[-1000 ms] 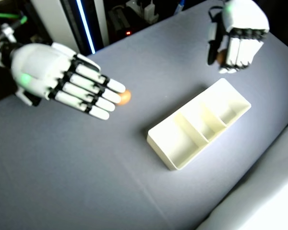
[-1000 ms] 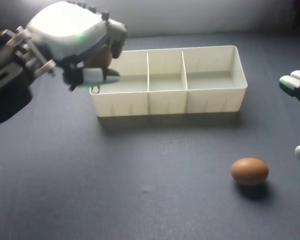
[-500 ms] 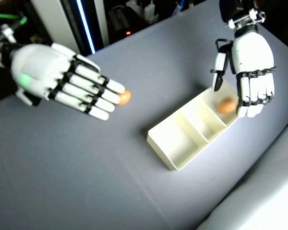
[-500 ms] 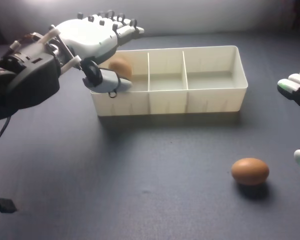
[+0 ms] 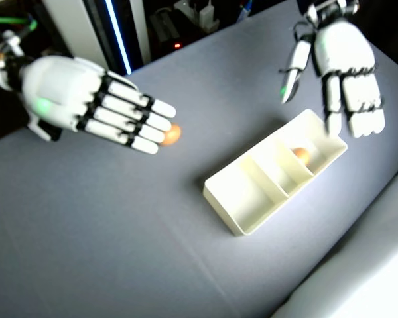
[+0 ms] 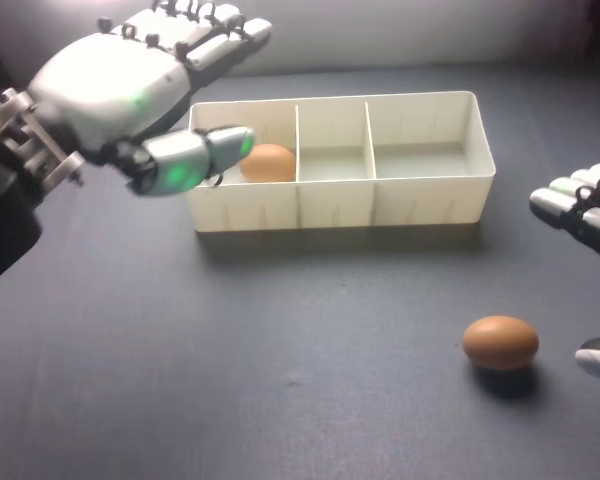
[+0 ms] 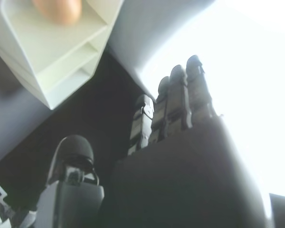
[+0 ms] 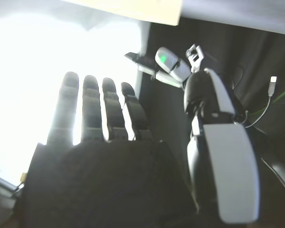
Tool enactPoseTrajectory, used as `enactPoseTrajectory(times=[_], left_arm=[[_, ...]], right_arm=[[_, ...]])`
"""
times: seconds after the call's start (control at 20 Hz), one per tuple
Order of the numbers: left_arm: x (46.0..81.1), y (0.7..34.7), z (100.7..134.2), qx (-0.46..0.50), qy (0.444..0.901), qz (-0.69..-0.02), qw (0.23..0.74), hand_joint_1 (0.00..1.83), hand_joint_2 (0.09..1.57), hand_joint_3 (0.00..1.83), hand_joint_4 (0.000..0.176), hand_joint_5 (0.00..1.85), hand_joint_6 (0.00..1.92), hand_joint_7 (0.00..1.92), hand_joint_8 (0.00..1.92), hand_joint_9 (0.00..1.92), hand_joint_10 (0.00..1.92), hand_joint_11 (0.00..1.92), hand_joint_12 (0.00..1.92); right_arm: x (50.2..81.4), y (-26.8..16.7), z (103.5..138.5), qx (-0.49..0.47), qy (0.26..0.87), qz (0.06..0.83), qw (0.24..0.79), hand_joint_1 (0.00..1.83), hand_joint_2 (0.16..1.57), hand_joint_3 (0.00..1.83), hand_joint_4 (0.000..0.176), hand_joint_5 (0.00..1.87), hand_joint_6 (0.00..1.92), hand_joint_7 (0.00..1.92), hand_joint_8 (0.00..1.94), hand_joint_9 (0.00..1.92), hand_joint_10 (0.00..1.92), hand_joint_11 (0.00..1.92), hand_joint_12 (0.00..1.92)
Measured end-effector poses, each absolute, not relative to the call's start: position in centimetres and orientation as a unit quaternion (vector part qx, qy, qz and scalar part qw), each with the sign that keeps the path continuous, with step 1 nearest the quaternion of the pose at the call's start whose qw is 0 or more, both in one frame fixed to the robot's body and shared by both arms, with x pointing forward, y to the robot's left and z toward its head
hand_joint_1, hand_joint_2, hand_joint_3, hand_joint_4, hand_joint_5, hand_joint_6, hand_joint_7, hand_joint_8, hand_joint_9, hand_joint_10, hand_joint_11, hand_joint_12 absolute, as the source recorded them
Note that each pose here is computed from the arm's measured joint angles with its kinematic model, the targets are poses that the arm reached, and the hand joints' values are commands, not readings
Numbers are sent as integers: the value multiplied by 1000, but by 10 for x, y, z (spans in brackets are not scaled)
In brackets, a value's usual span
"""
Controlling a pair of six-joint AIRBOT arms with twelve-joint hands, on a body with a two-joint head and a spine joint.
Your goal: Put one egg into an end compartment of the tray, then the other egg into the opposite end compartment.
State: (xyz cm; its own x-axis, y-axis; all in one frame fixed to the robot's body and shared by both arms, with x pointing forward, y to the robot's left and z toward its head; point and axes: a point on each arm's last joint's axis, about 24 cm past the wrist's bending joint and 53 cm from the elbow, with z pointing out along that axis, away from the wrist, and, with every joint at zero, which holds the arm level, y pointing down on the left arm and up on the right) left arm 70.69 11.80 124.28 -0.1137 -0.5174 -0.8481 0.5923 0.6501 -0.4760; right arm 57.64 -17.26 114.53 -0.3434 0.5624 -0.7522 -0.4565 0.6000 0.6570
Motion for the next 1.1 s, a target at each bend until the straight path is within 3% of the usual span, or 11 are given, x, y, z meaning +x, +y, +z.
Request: enactPoseTrajectory(times=[0.1,0.25,0.4,0.55,0.7,0.85,0.9,0.95,1.0,1.05,1.1], left_arm=[[687,120,1245,42,603,-429,672,300,1392,0,149,0,0,0,0,0,0,33,25],[660,128,1241,46,588,-449,671,461,1415,1,153,15,5,0,0,0,0,0,233],[644,145,1239,40,582,-454,674,430,1426,2,131,71,14,0,0,0,0,0,23],[631,155,1237,34,577,-461,673,426,1451,0,82,76,11,25,5,13,1,0,360],[622,158,1231,35,579,-464,670,453,1432,0,9,94,10,25,1,21,3,0,467],[622,164,1233,25,574,-465,674,492,1427,0,0,118,9,47,7,26,4,0,539],[622,165,1235,24,571,-467,675,507,1427,0,0,131,11,61,8,36,7,0,519],[621,166,1236,24,569,-467,676,507,1427,0,0,131,11,61,8,36,7,0,519],[620,166,1236,24,569,-468,676,512,1429,0,0,131,7,59,4,31,3,0,495],[619,166,1235,25,569,-469,675,525,1427,0,0,142,5,66,3,39,4,0,535],[618,165,1235,26,570,-470,673,525,1427,0,0,142,5,66,3,39,4,0,535]], right_arm=[[581,-170,1138,40,697,441,564,591,1197,0,0,0,0,0,0,0,0,0,0],[590,-161,1122,41,712,438,547,640,1187,0,0,0,0,8,3,28,13,0,0],[597,-150,1101,40,732,432,525,648,1196,0,0,0,0,40,15,50,30,0,0],[602,-141,1088,37,745,428,510,690,1166,9,0,48,5,122,16,16,263,0,32],[606,-132,1076,33,757,425,496,732,1157,0,0,137,24,235,20,0,528,0,1203],[606,-117,1069,19,763,429,483,696,1215,10,0,332,73,436,58,0,890,0,1483],[607,-114,1065,17,766,427,480,998,1264,5,0,650,1157,793,287,287,1064,0,1662],[608,-112,1066,17,765,429,480,998,1264,5,0,650,1157,793,287,287,1064,0,1662],[611,-110,1070,13,760,432,485,1138,1235,0,0,785,1315,755,1075,438,1089,4,1758],[614,-110,1075,14,755,435,491,1295,1264,7,0,632,1336,720,1466,659,1640,568,1875],[614,-109,1076,11,754,436,492,1295,1264,7,0,632,1336,720,1466,659,1640,568,1875]])
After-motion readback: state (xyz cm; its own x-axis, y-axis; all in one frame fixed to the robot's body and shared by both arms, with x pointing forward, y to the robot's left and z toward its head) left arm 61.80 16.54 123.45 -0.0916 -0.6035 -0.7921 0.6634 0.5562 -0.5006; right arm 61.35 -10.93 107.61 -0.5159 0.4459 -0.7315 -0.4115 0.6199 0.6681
